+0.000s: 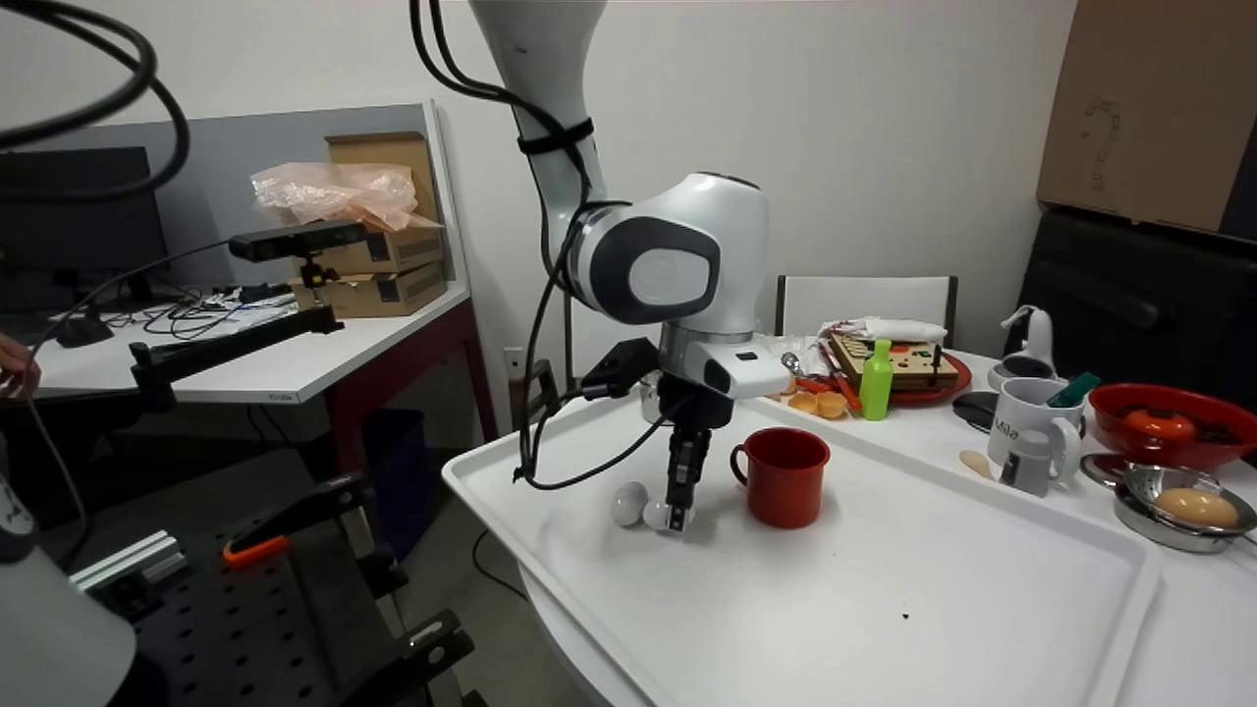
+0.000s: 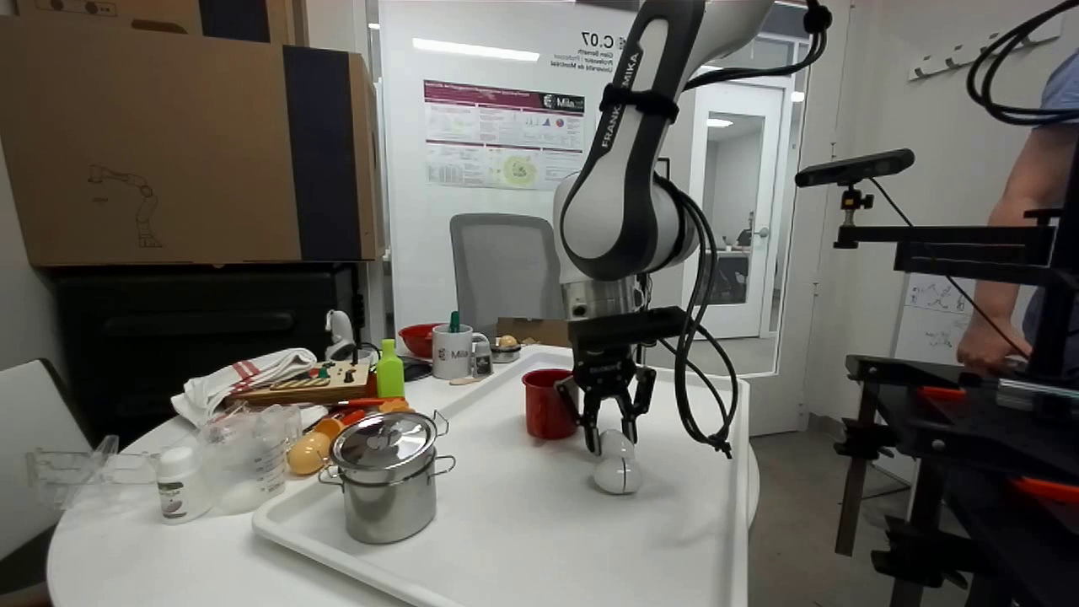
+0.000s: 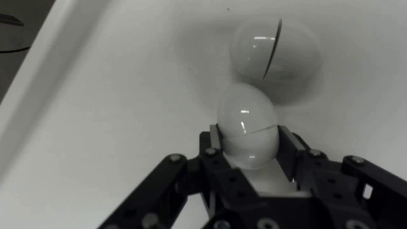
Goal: Pick the white object and put it in the cup
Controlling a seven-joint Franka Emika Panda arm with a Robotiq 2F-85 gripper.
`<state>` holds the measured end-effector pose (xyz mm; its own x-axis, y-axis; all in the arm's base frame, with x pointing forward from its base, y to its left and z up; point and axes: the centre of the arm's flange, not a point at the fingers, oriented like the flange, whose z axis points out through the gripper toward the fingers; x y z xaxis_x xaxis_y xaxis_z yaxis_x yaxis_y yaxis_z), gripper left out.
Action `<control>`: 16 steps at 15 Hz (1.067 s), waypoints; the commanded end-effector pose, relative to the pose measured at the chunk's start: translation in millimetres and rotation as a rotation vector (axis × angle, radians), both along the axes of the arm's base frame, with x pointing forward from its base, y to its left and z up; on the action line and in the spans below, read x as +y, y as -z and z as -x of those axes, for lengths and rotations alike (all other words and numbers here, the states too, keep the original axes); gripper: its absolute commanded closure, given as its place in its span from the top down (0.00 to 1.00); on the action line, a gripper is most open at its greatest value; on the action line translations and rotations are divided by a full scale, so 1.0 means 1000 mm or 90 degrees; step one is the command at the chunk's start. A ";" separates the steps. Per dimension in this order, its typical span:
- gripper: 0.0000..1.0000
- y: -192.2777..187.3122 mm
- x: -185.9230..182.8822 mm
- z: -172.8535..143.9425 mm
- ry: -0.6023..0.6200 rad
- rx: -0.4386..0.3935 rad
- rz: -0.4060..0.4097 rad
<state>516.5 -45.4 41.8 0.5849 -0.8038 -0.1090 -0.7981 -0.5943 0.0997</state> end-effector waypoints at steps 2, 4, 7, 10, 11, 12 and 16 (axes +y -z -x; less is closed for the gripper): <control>0.19 -0.059 -0.004 -0.016 -0.013 -0.032 0.035; 0.19 -0.079 -0.005 -0.025 -0.020 -0.048 0.051; 0.19 -0.105 -0.004 -0.037 -0.030 -0.062 0.072; 0.19 -0.117 -0.005 -0.050 -0.038 -0.064 0.093; 0.19 -0.118 -0.005 -0.054 -0.041 -0.064 0.101; 0.19 -0.116 -0.007 -0.060 -0.049 -0.062 0.111; 0.19 -0.111 -0.016 -0.085 -0.067 -0.045 0.126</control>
<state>577.8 -56.6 157.8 0.6641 -0.7427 0.0854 -0.7466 -0.6530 0.1269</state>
